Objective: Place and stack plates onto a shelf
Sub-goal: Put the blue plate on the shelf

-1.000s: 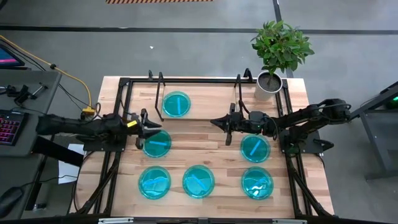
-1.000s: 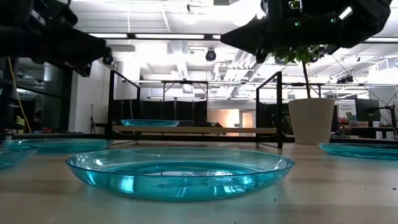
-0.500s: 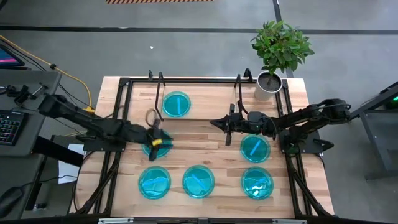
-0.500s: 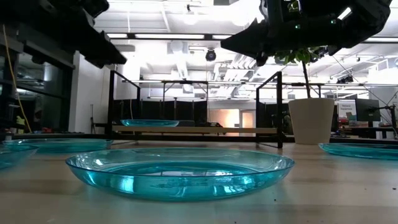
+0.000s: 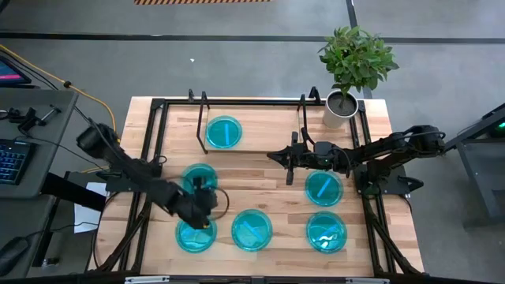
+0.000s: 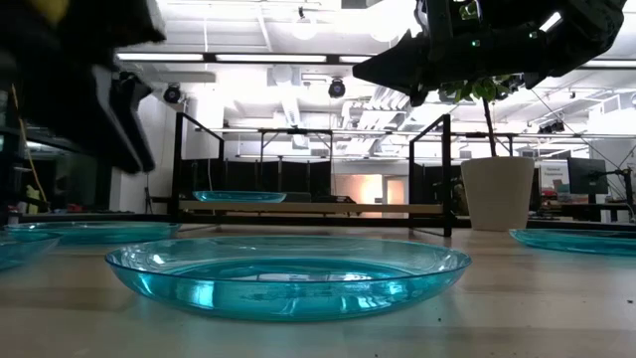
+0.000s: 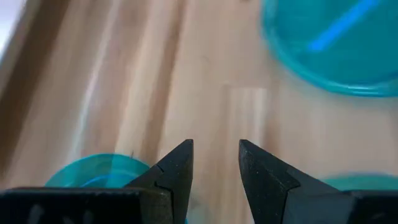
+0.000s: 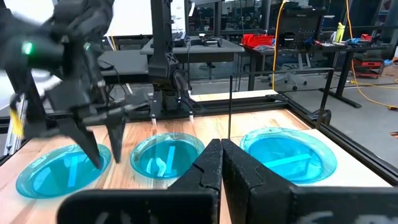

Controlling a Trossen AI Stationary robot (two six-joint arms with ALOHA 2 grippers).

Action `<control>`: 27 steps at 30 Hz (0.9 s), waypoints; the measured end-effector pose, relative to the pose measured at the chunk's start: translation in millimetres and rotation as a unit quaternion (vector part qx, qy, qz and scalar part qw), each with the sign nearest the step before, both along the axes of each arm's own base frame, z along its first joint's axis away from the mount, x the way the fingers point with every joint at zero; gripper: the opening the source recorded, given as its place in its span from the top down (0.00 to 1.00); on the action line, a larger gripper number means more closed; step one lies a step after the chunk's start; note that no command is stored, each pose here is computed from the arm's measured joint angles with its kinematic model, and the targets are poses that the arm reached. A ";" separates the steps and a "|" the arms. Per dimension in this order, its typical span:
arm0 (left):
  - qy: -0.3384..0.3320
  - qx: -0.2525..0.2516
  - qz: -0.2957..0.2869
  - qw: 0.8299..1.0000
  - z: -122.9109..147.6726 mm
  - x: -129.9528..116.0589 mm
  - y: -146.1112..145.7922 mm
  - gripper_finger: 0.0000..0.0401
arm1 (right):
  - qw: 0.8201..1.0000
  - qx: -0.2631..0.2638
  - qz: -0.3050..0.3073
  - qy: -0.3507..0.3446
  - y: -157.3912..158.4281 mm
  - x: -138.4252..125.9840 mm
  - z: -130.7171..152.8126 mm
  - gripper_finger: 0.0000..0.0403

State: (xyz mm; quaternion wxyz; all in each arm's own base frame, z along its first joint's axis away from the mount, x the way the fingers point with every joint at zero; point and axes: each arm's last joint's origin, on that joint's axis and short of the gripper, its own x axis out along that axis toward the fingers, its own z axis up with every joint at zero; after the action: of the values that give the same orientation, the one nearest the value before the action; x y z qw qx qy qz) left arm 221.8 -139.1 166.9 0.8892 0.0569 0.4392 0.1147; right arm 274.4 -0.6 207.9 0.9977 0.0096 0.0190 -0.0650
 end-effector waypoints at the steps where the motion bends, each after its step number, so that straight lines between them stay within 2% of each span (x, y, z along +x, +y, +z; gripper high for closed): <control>1: -0.005 0.014 0.020 1.000 -6.8 0.6 -2.0 0.70 | 1.000 0.000 0.000 0.000 0.0 0.0 0.0 1.00; 4: -0.025 0.044 0.067 0.996 -23.2 1.2 -6.7 0.70 | 1.000 0.001 0.000 0.000 0.0 0.0 -0.1 1.00; 6: -0.031 0.064 0.079 0.994 -32.2 0.0 -10.2 0.70 | 1.000 0.001 -0.001 0.001 0.0 0.0 -0.3 1.00; 17: -0.058 0.141 0.106 0.983 -60.2 -15.2 -22.6 0.70 | 1.000 -0.001 -0.001 0.008 -0.1 -0.1 -1.5 1.00; 22: -0.038 0.158 0.107 0.981 -77.0 -14.9 -22.4 0.70 | 1.000 0.001 -0.001 0.007 -0.1 -0.1 -1.4 1.00; 27: -0.069 0.173 0.130 0.974 -84.6 -12.8 -21.2 0.70 | 1.000 0.001 -0.001 0.007 -0.1 0.0 -1.5 1.00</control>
State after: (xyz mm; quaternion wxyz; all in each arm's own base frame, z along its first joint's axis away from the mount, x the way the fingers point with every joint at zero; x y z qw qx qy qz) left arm 209.0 -160.3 82.3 0.8716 0.1446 0.3538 0.3070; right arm 274.4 -0.7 206.3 0.9974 0.0105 0.0264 -0.0661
